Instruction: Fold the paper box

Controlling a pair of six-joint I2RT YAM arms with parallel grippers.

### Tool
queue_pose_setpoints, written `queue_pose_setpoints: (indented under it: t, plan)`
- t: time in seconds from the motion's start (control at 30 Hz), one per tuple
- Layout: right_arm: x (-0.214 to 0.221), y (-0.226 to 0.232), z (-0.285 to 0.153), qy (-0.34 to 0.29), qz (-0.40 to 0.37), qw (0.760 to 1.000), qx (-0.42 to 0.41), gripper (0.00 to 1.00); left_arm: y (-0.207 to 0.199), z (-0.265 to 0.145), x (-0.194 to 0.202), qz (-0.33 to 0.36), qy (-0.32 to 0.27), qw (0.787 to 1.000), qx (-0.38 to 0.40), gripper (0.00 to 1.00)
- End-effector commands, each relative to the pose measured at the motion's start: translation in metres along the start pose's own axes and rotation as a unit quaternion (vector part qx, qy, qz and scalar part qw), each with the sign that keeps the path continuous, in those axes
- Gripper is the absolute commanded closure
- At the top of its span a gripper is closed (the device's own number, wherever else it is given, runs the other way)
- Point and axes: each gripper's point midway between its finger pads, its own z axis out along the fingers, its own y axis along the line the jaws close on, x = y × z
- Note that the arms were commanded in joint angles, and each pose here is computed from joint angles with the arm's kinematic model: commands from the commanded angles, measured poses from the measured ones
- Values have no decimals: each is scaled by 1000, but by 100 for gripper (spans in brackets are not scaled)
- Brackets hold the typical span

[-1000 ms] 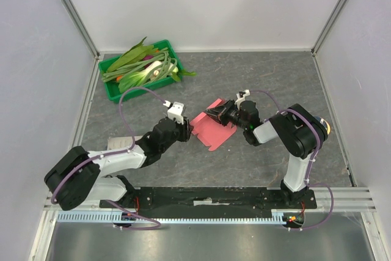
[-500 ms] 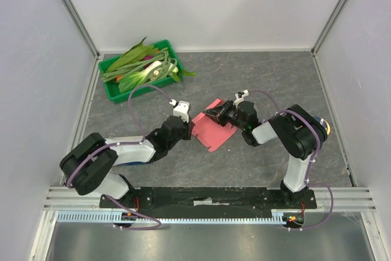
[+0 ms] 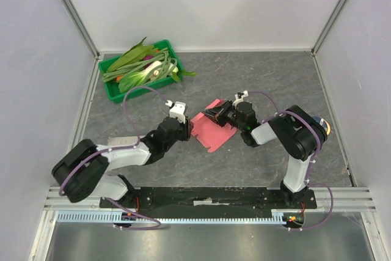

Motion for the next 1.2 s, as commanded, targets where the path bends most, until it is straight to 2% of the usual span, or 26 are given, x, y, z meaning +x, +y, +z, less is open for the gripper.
queue_pose_setpoints:
  t: [0.0, 0.27, 0.4, 0.67, 0.9, 1.03, 1.17]
  plan:
    - [0, 0, -2, -7, -6, 1000, 5, 100, -3, -20, -2, -18, -6, 999, 26, 54]
    - [-1, 4, -3, -10, -5, 1000, 2, 100, -1, -7, 32, -23, 50, 998, 13, 53]
    - [0, 4, -4, -10, -9, 1000, 7, 100, 4, -3, 48, -25, 65, 998, 0, 60]
    - [1, -2, -6, -14, -4, 1000, 14, 100, 0, 13, 48, -46, 52, 998, -9, 60]
    - [8, -7, -4, -9, -4, 1000, 22, 100, -12, 29, 26, -61, 24, 998, -5, 60]
    - [10, -12, -4, -7, 2, 1000, 24, 100, -14, 36, 30, -58, 36, 998, -7, 60]
    - [9, -12, -4, -9, -8, 1000, 28, 100, -9, 27, 37, -57, 38, 998, -8, 61]
